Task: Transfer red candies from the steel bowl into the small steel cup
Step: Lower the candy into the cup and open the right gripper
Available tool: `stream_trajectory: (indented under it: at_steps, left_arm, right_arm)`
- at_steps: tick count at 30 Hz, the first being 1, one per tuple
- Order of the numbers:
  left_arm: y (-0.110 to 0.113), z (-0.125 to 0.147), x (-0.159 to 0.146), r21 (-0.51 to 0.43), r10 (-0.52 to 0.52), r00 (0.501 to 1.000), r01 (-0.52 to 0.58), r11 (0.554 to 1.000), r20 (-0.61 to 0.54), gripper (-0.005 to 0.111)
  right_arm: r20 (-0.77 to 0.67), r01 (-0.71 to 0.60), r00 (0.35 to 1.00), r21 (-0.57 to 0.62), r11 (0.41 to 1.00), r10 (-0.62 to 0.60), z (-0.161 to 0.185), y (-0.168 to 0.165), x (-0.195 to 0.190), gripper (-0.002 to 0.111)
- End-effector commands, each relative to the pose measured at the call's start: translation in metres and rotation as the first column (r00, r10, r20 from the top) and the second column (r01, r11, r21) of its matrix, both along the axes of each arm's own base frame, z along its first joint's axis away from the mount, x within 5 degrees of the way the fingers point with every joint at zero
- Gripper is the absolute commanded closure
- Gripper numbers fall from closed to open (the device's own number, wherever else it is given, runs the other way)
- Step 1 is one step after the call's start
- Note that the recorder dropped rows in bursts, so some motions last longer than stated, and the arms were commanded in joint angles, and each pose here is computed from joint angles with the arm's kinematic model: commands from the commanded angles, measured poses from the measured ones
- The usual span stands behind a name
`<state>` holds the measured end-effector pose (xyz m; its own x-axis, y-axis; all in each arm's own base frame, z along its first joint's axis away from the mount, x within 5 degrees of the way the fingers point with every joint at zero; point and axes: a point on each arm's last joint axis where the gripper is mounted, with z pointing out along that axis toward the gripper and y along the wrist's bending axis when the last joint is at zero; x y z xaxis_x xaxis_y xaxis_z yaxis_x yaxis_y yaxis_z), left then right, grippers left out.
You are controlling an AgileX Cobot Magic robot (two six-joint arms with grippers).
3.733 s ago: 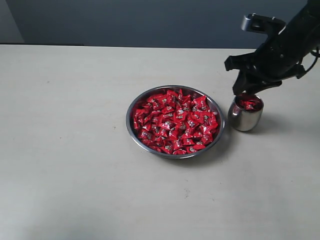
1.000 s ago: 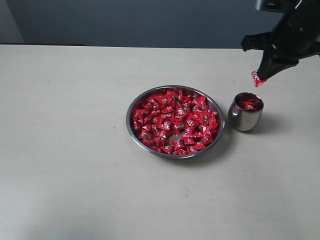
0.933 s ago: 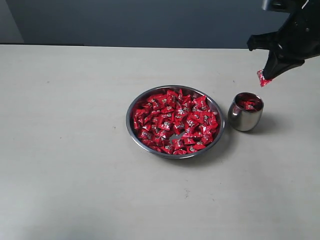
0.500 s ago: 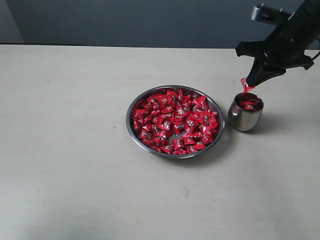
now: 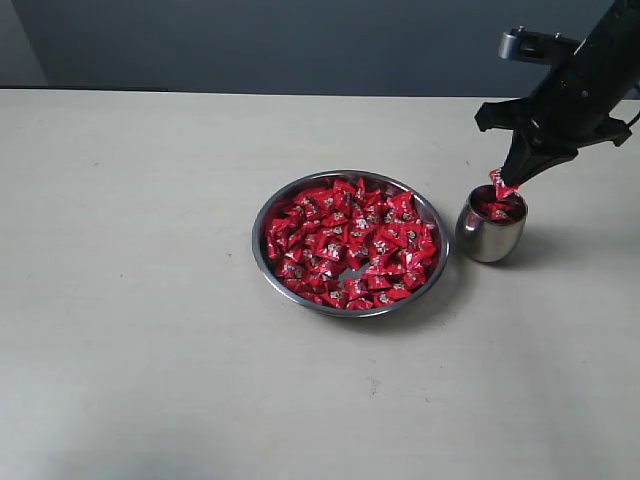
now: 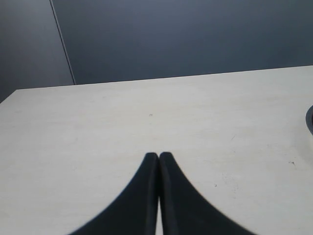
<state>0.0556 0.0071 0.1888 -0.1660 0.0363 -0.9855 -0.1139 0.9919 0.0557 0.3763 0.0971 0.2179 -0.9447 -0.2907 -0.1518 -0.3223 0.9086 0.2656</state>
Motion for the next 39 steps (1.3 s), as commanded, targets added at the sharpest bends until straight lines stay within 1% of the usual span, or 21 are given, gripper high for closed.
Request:
stream_trajectory:
  at_steps: [1, 5, 11, 16, 26, 28, 32, 33, 36, 39]
  left_arm:
    - [0.0, 0.003, -0.001, 0.002, 0.002, 1.0, -0.002, 1.0, 0.017, 0.106]
    - [0.0, 0.003, -0.001, 0.002, 0.002, 1.0, -0.002, 1.0, 0.017, 0.106]
    - [0.0, 0.003, -0.001, 0.002, 0.002, 1.0, -0.002, 1.0, 0.017, 0.106]
    - [0.0, 0.003, -0.001, 0.002, 0.002, 1.0, -0.002, 1.0, 0.017, 0.106]
    - [0.0, 0.003, -0.001, 0.002, 0.002, 1.0, -0.002, 1.0, 0.017, 0.106]
    - [0.0, 0.003, -0.001, 0.002, 0.002, 1.0, -0.002, 1.0, 0.017, 0.106]
    - [0.0, 0.003, -0.001, 0.002, 0.002, 1.0, -0.002, 1.0, 0.017, 0.106]
    - [0.0, 0.003, -0.001, 0.002, 0.002, 1.0, -0.002, 1.0, 0.017, 0.106]
    - [0.0, 0.003, -0.001, 0.002, 0.002, 1.0, -0.002, 1.0, 0.017, 0.106]
    - [0.0, 0.003, -0.001, 0.002, 0.002, 1.0, -0.002, 1.0, 0.017, 0.106]
  right_arm:
    - [0.003, -0.004, 1.0, -0.001, 1.0, 0.004, 0.0, -0.001, 0.001, 0.108]
    - [0.019, 0.002, 1.0, -0.003, 1.0, -0.002, -0.002, -0.001, 0.003, 0.108]
    - [-0.038, -0.002, 0.999, 0.001, 1.0, 0.002, -0.016, 0.002, 0.003, 0.108]
    - [-0.022, -0.019, 1.0, 0.0, 1.0, 0.019, -0.017, 0.011, 0.002, 0.108]
    - [-0.029, -0.024, 0.999, -0.012, 1.0, 0.024, -0.021, 0.01, 0.003, 0.107]
    - [-0.029, -0.024, 0.999, -0.012, 1.0, 0.024, -0.021, 0.01, 0.003, 0.102]
    - [-0.03, -0.023, 0.999, -0.01, 1.0, 0.023, -0.02, 0.01, 0.003, 0.077]
    - [-0.03, -0.023, 0.999, -0.01, 1.0, 0.023, -0.02, 0.01, 0.003, 0.074]
    - [-0.027, -0.023, 0.999, -0.01, 1.0, 0.023, -0.02, 0.01, 0.003, 0.074]
    - [-0.003, -0.021, 1.0, -0.006, 1.0, 0.021, -0.012, 0.01, 0.002, 0.078]
